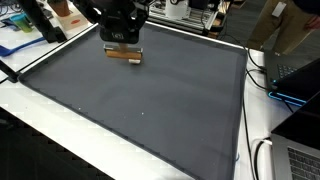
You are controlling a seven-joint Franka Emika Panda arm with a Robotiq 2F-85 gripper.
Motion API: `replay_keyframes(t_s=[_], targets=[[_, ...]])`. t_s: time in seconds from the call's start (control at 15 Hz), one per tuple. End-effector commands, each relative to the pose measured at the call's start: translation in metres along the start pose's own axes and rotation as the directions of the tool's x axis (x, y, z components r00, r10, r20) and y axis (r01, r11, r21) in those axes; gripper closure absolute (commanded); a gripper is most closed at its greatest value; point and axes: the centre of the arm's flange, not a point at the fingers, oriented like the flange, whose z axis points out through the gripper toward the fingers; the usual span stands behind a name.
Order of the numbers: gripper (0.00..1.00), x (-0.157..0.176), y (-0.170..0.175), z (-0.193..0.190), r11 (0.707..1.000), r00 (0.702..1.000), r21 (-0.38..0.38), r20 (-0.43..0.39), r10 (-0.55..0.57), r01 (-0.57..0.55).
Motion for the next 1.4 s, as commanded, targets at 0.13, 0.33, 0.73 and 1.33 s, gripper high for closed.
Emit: replay_keyframes(t_s=[0.13, 0.33, 0.73, 1.33], targets=[[0.78, -0.084, -0.006, -0.004, 0.964, 0.963, -0.012, 0.067, -0.263, 0.264], [0.78, -0.112, -0.001, -0.008, 0.979, 0.975, 0.063, 0.098, -0.198, 0.193], [0.78, -0.192, 0.057, -0.001, 0.955, 0.997, 0.29, 0.059, 0.044, -0.059], [0.53, -0.276, 0.116, 0.003, 0.851, 0.97, 0.467, 0.075, 0.232, -0.24]])
